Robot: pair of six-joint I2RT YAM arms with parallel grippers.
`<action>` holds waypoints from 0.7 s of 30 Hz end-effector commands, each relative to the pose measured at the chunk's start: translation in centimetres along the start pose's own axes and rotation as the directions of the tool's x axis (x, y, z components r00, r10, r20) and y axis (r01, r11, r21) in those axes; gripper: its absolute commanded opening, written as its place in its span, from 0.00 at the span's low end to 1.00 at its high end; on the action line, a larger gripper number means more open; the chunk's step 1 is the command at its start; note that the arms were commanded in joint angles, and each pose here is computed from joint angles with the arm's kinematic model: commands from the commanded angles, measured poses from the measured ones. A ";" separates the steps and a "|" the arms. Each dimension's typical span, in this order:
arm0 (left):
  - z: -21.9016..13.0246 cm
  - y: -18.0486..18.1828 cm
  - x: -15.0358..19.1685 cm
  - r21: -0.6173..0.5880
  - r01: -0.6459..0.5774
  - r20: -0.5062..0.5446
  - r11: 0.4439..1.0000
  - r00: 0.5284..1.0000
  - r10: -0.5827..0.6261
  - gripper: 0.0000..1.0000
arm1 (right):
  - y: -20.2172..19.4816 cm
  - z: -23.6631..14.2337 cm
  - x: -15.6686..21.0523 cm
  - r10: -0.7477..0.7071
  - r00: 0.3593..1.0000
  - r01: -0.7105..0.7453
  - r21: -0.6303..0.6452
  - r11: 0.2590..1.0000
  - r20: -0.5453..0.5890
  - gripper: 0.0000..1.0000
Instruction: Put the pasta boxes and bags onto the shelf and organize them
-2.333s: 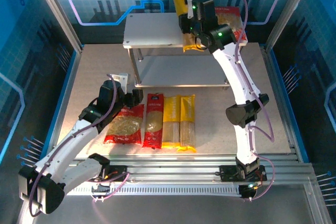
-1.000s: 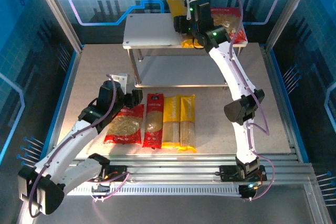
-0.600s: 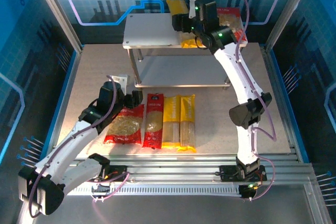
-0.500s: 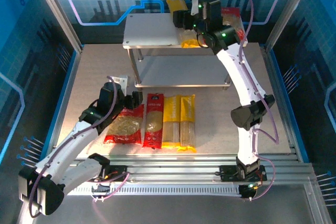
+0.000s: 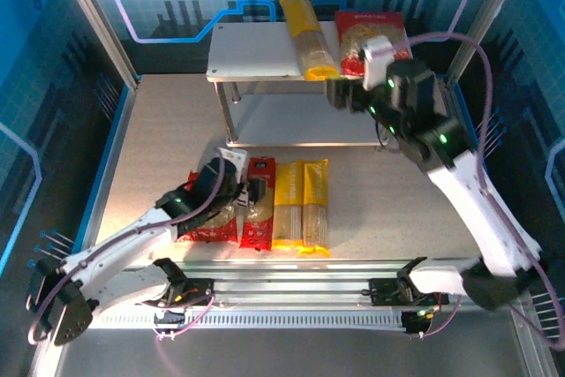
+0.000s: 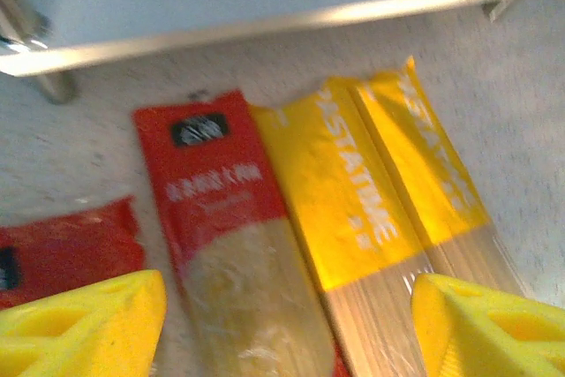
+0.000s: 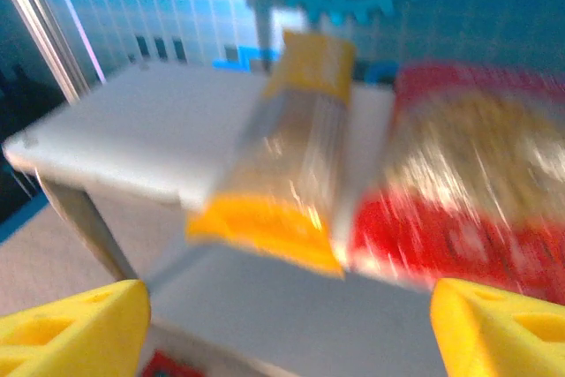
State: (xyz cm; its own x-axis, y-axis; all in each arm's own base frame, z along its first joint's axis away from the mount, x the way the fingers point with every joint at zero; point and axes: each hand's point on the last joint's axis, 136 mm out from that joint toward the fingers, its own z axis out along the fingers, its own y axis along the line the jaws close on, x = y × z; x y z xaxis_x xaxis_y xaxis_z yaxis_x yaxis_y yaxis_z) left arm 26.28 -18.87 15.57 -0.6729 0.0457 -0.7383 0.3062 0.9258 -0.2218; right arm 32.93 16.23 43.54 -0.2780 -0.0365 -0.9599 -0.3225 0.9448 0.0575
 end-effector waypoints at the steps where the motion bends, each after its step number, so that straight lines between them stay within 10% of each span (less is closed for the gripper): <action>1: 1.3 -1.0 1.3 -0.046 0.009 -0.051 0.999 0.999 -0.011 0.75 | -2.2 -3.0 4.1 0.065 0.997 -0.061 0.076 0.995 -0.051 0.83; 11: 4.6 -1.2 4.1 -0.201 0.052 -0.167 0.978 0.982 -0.086 0.77 | -3.0 -5.9 14.7 0.108 0.942 -0.083 0.091 0.992 -0.319 0.83; 21: 6.7 2.3 7.3 -0.313 0.141 -0.237 0.939 0.946 -0.221 0.82 | -2.4 -5.0 16.4 0.110 0.933 -0.094 0.063 0.994 -0.342 0.83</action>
State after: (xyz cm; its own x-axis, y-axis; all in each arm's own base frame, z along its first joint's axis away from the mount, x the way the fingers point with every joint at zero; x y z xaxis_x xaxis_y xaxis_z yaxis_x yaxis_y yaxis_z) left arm 26.86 -19.95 7.07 -0.8406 -0.0132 -0.5415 0.0492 0.9937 -0.1007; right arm 24.87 11.61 28.56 -0.6181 -0.0670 -0.7832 -0.2362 0.9662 0.1038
